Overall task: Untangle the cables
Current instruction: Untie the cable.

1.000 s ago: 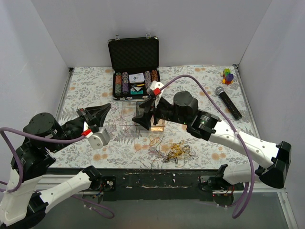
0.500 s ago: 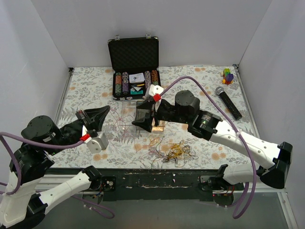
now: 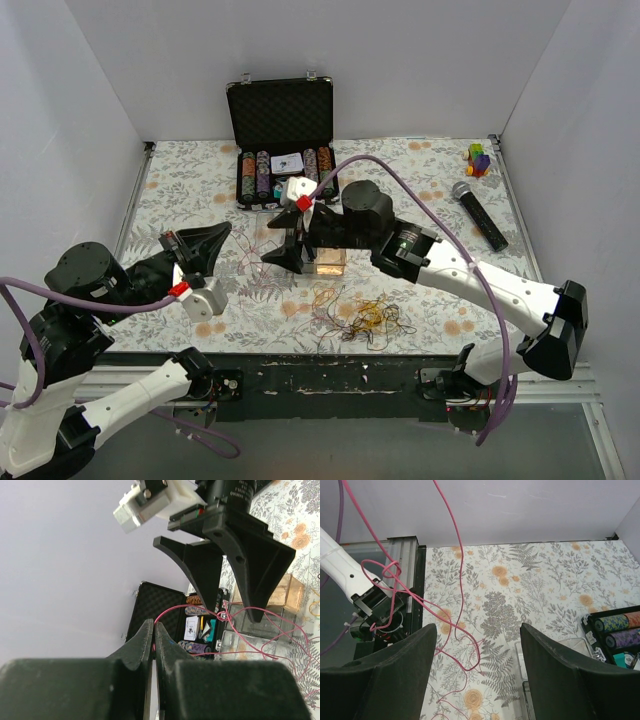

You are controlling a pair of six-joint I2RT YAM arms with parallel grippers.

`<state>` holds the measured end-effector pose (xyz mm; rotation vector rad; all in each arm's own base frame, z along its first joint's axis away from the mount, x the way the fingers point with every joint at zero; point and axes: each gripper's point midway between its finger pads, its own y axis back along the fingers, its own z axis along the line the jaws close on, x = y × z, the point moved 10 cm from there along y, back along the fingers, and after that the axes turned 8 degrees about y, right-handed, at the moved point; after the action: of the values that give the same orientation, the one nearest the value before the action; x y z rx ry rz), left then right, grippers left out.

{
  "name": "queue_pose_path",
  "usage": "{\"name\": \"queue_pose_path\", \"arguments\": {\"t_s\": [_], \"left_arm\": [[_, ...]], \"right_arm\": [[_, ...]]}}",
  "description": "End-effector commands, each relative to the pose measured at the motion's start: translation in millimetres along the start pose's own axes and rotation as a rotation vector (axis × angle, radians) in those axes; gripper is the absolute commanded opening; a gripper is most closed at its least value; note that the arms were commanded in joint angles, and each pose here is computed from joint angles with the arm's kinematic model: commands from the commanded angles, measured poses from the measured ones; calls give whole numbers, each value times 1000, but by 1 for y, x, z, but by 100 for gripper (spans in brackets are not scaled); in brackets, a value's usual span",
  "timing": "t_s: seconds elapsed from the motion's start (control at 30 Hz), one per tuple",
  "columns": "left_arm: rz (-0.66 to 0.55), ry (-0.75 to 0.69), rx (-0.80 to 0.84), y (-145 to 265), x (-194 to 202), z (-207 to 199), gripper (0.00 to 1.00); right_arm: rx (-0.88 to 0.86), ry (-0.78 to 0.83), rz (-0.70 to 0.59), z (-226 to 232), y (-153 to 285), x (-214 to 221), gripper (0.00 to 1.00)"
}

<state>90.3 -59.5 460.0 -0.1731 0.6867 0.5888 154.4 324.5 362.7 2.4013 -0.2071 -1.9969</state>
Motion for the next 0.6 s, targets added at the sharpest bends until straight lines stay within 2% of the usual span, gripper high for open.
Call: {"name": "queue_pose_path", "arguments": {"t_s": [0.0,0.07,0.13,0.2,0.27,0.43,0.57], "left_arm": [[-5,-6,7,-1,-1,0,0],[-5,-6,4,-1,-1,1,0],[-5,-6,4,-1,-1,1,0],[0,-5,4,-1,0,0,0],[9,-18,-2,1,2,-1,0],[-18,-40,-131,9,-1,8,0],[-36,-55,-263,15,-7,22,0]], "right_arm": [[-37,66,-86,-3,-7,-23,74],[-44,63,-88,-3,-11,-23,71],[-48,52,-84,-4,-14,-22,61],[-28,38,-78,-5,-14,-21,40],[18,23,-62,-6,-11,-18,2],[198,2,-40,-8,20,-6,1],[350,-77,25,-11,53,30,1]]}}
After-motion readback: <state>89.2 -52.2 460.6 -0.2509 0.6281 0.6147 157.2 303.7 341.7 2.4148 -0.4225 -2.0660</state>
